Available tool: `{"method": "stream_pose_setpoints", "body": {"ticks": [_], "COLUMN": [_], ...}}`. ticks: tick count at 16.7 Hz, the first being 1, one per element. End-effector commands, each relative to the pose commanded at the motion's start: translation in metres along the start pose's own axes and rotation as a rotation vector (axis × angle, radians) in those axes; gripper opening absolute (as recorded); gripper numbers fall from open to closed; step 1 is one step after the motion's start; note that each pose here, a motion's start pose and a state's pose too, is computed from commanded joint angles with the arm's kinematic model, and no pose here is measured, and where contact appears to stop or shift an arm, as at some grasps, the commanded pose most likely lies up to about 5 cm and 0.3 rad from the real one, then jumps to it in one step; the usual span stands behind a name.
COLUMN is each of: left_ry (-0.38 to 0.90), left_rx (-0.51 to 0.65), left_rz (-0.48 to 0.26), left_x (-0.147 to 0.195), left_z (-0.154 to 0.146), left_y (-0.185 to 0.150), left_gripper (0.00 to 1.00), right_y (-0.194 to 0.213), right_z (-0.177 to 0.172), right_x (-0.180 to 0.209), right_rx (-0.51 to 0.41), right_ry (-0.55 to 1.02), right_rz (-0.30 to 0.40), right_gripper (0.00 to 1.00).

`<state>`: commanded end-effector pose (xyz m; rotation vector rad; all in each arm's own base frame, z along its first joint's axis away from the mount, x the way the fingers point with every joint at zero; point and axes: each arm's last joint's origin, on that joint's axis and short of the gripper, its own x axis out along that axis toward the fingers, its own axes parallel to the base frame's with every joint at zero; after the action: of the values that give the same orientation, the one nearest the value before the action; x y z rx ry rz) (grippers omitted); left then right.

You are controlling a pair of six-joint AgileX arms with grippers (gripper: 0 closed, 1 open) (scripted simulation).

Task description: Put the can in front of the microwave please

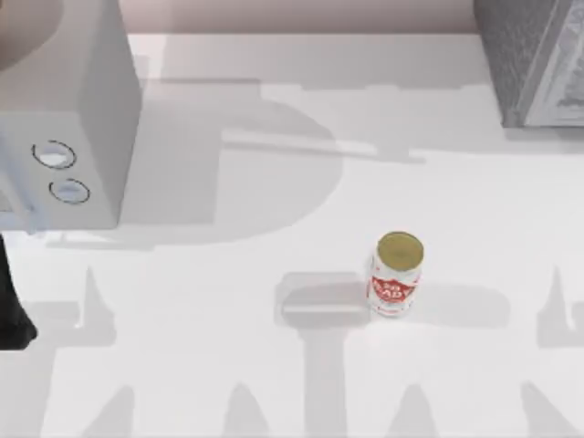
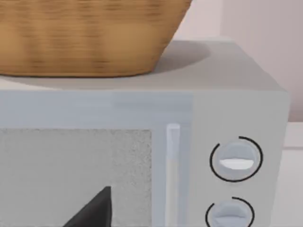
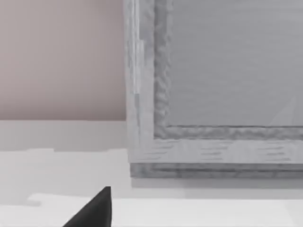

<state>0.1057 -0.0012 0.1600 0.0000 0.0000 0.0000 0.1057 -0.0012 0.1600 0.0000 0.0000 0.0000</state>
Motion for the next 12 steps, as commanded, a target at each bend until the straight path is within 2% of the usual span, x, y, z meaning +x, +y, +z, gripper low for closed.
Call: {"method": "stream_pose_setpoints", "body": {"ticks": [3,5,9,12], "left_ry": [0.010,0.059,0.256,0.437], "left_rx": [0.002,0.011,0.051,0.097], "left_rz": [-0.004,-0.024,-0.107,-0.194], "left_x": [0.000,0.001,0.008,0.023], "left_z": [0.001,0.004,0.027,0.056], "left_y": [0.000,-0.003,-0.012,-0.025], "left_gripper": [1.00,1.00,1.00,1.00], "right_y": [0.000,0.000,0.000,0.000], "right_z": [0.000,0.000,0.000,0.000], "right_x": [0.000,0.000,0.000,0.000], "right_rx": [0.000,0.000,0.000,0.000], "right_ry": [0.000,0.000,0.000,0.000], "right_rz": [0.000,0.000,0.000,0.000], "right_gripper": [1.00,1.00,1.00,1.00]}}
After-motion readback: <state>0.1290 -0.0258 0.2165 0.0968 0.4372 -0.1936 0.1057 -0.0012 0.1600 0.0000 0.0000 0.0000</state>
